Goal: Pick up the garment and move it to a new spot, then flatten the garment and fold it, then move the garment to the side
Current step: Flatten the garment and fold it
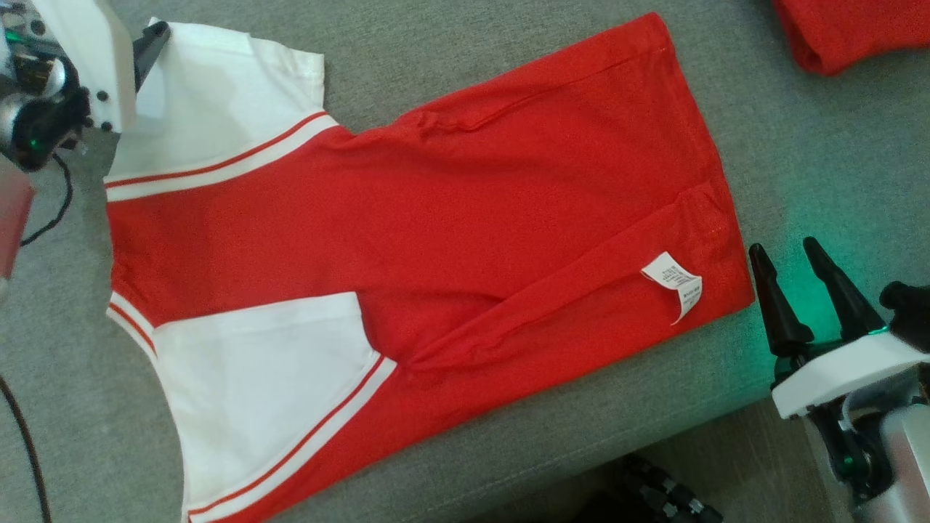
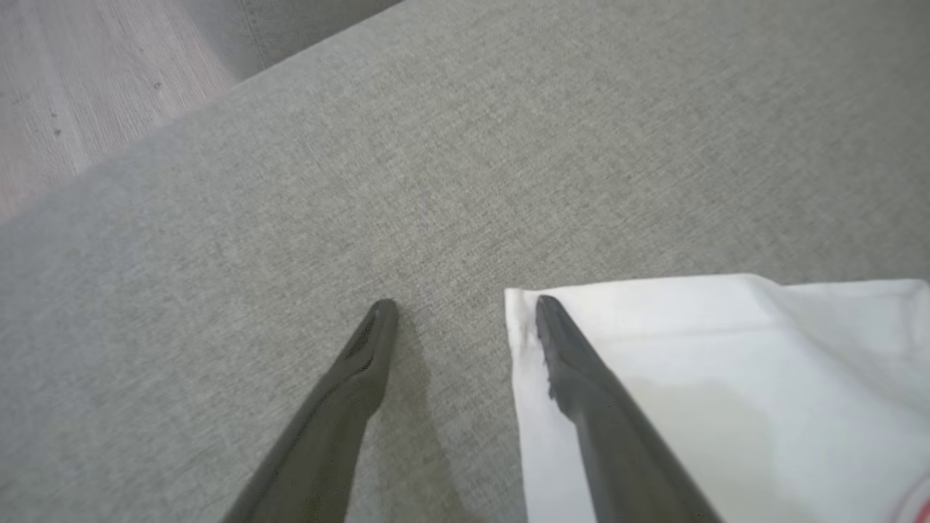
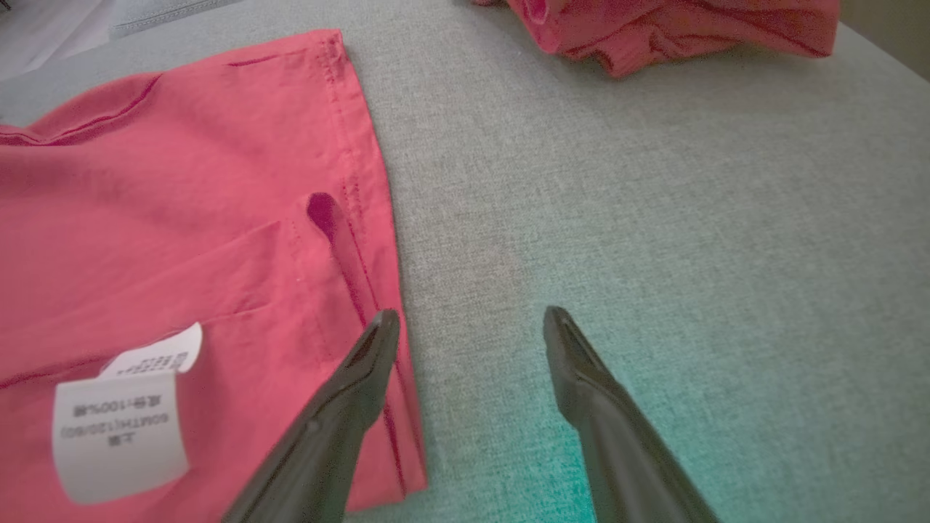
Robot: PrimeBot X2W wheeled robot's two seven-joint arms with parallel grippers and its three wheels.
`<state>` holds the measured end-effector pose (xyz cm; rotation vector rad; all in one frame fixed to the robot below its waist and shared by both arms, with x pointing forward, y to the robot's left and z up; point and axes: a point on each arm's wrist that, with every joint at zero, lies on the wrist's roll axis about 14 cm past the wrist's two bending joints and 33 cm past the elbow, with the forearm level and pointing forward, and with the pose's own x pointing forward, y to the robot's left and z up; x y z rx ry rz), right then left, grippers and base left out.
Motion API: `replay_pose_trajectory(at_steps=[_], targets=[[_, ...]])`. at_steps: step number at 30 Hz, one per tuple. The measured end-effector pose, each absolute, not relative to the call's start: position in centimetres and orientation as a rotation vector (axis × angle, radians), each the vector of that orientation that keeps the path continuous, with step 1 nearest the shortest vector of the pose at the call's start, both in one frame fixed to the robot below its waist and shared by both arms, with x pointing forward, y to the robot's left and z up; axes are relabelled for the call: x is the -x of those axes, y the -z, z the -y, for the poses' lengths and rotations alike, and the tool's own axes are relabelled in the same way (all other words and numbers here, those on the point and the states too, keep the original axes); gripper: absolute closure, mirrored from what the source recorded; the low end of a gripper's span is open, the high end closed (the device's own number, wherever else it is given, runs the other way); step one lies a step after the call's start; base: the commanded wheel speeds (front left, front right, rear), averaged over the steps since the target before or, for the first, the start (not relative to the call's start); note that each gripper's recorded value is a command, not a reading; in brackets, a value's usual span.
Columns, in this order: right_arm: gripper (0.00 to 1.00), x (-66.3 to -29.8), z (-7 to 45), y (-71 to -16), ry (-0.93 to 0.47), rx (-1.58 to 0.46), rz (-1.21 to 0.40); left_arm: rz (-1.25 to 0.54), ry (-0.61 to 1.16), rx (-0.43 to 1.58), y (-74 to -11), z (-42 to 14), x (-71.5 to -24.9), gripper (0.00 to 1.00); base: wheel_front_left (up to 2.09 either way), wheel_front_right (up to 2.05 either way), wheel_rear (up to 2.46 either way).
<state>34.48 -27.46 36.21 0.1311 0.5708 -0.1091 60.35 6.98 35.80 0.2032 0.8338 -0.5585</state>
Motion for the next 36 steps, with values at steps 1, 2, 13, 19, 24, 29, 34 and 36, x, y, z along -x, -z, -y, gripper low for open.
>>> replay_pose_trajectory(at_steps=[1, 2, 13, 19, 24, 29, 34, 36], targets=[[0.0, -34.4, 27.5, -36.2, 0.111, -0.131, -0.573, -0.841, 0.561, -0.209, -35.8, -7.0, -60.4, 0.16, 0.0, 0.0, 0.0], [0.0, -34.3, 27.6, -36.1, 0.114, -0.134, -0.575, -0.848, 0.562, -0.21, -35.9, -7.0, -60.4, 0.25, 0.0, 0.0, 0.0], [0.0, -35.4, 27.5, -36.5, 0.107, -0.136, -0.535, -0.815, 0.612, -0.196, -36.9, -6.5, -59.9, 1.0, 0.0, 0.0, 0.0], [0.0, -39.8, 25.5, -39.3, 0.009, -0.121, -0.447, -0.702, 0.601, -0.128, -39.9, -6.5, -60.4, 1.0, 0.0, 0.0, 0.0], [0.0, -44.5, 24.1, -41.5, -0.072, -0.097, -0.44, -0.626, 0.637, -0.107, -42.4, -5.9, -59.3, 1.0, 0.0, 0.0, 0.0], [0.0, -47.9, 23.2, -40.8, -0.119, -0.052, -0.563, -0.601, 0.69, -0.116, -43.2, -5.6, -56.9, 1.0, 0.0, 0.0, 0.0], [0.0, -49.6, 22.8, -39.2, -0.131, -0.021, -0.69, -0.56, 0.714, -0.134, -44.6, -5.9, -55.8, 1.0, 0.0, 0.0, 0.0], [0.0, -49.9, 22.7, -38.5, -0.132, -0.005, -0.731, -0.552, 0.719, -0.141, -45.0, -6.1, -55.6, 1.0, 0.0, 0.0, 0.0]])
